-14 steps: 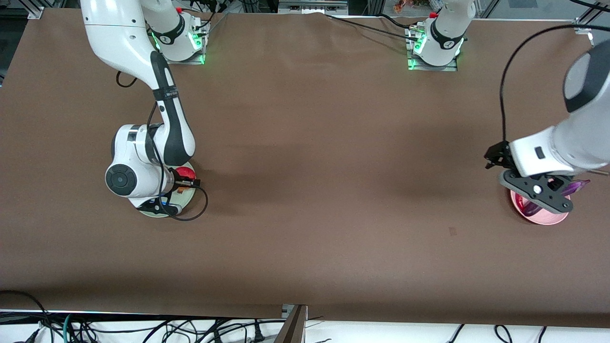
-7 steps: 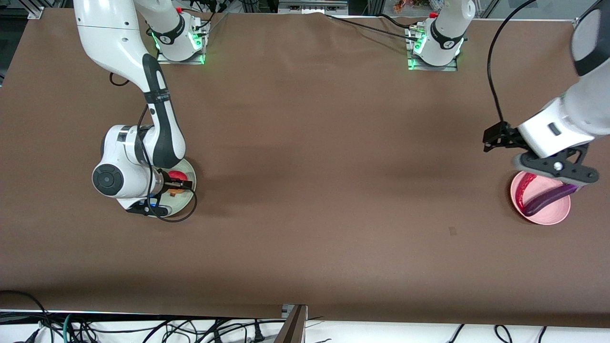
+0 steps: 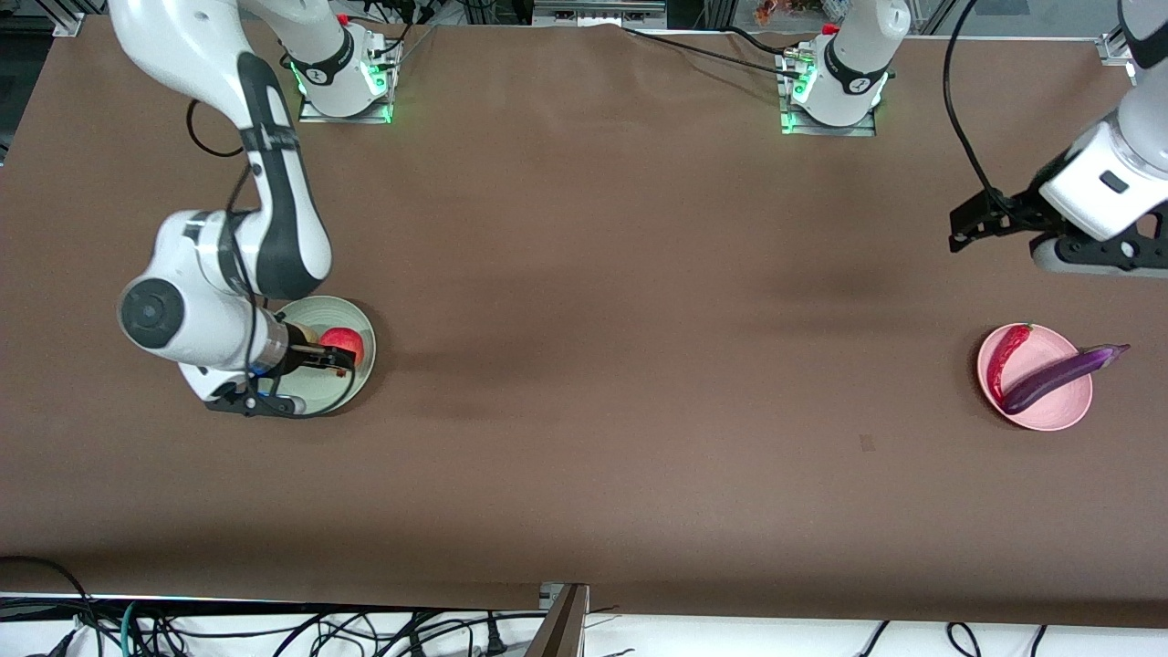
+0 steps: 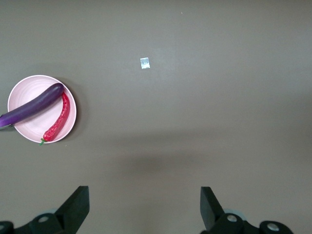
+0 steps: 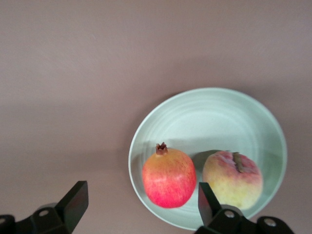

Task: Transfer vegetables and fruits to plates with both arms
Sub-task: 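Set the pomegranate on the green plate while the left gripper withdraws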

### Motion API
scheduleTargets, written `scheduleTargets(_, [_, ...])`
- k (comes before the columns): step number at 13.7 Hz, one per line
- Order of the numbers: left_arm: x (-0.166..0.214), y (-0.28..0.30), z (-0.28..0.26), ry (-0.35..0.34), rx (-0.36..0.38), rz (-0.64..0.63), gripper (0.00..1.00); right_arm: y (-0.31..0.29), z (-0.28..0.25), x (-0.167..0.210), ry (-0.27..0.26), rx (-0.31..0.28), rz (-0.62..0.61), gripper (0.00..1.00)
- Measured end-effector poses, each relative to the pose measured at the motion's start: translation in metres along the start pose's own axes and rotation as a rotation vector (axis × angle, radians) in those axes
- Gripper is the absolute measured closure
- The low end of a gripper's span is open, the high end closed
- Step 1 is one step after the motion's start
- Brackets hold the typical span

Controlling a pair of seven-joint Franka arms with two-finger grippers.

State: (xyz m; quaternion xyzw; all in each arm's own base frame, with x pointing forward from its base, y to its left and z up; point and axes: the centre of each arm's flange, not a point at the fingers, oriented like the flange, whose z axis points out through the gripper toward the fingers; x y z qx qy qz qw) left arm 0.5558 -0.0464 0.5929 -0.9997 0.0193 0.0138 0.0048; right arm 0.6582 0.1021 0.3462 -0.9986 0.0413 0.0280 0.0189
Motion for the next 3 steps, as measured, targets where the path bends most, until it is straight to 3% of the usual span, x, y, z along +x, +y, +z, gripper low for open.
scheduleTargets(1, [-0.003,0.0,-0.002,0.006,0.004,0.0,0.0,0.005,-0.024,-0.003,0.018,0.002,-0.008,0.0])
scheduleTargets(3, [-0.004,-0.002,-0.002,0.011,0.007,-0.003,0.0,0.011,-0.064,-0.013,0.005,-0.007,-0.028,0.0])
